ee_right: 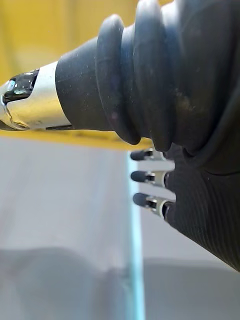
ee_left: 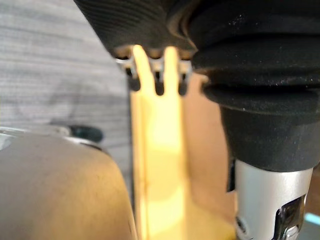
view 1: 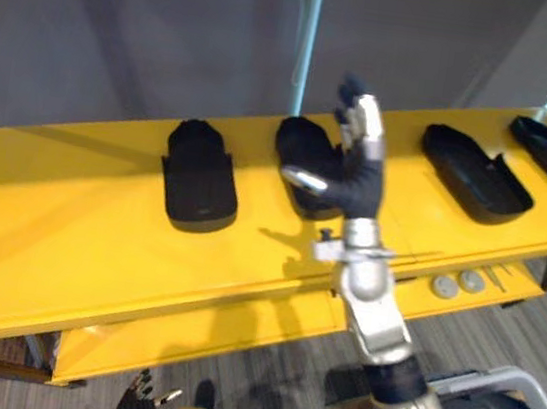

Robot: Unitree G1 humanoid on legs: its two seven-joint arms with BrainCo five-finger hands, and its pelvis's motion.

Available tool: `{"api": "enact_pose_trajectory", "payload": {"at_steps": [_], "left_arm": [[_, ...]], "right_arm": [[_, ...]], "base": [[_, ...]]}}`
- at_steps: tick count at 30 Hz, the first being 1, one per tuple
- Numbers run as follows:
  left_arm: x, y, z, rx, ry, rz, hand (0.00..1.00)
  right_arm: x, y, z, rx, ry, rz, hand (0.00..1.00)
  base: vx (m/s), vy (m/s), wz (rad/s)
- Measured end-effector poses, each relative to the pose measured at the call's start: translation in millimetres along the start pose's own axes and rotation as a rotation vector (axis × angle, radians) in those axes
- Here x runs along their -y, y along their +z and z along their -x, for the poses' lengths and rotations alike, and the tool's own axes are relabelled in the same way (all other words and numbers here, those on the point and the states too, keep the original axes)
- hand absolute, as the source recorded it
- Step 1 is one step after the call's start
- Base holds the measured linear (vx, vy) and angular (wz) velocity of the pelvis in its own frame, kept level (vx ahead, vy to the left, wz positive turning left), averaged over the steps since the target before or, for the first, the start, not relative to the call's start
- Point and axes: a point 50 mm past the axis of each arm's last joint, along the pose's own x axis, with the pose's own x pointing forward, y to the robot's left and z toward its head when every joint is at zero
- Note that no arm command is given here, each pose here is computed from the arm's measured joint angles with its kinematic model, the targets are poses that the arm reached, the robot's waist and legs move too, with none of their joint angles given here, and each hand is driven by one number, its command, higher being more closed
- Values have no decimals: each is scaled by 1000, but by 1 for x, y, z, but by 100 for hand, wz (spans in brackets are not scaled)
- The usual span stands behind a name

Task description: Walk over and take plastic housings, then place them on the shelf

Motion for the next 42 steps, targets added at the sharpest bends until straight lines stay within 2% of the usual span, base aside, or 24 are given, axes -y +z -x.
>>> {"api": "enact_pose_trajectory", "payload": {"at_steps": [3,6,9,10,13,15,19,25,27,31,33,37,42], "left_arm": [[0,-1,0,1,-3,-17,0],[0,-2,1,-3,-21,-72,0],[2,3,-3,-7,-62,-149,0],[3,5,-6,-22,-78,-188,0],[6,5,-10,-58,-92,-218,0],[14,5,-12,-82,-133,-289,0],[26,2,-13,-124,-201,-364,0],[25,-4,-14,-178,-181,-405,0],[39,-6,-13,-175,-209,-408,0],[51,4,-16,-138,-244,-395,0],[53,9,-17,-121,-251,-370,0],[57,18,-19,-96,-281,-339,0],[64,13,-12,-94,-275,-214,0]], "right_arm": [[33,-2,24,-61,-99,82,0],[75,-13,62,-217,-254,188,0],[111,-23,102,-385,-422,279,0],[124,-32,126,-482,-532,278,0],[135,-43,158,-599,-671,278,0],[139,-48,188,-702,-774,282,0],[137,-42,216,-734,-866,260,0],[134,-35,225,-709,-801,230,0],[132,-35,229,-724,-773,218,0],[117,-44,211,-695,-613,159,0],[117,-47,204,-679,-591,151,0],[120,-59,171,-598,-507,138,0],[93,-78,87,-431,-235,84,0]], "base": [[-53,21,-24],[8,15,-23],[39,-7,-31],[44,-10,-19],[49,14,-44],[67,29,-91],[30,30,-123],[-39,-33,-135],[-50,-74,-4],[-49,-21,19],[4,-1,31],[9,-1,18],[-86,87,-97]]}}
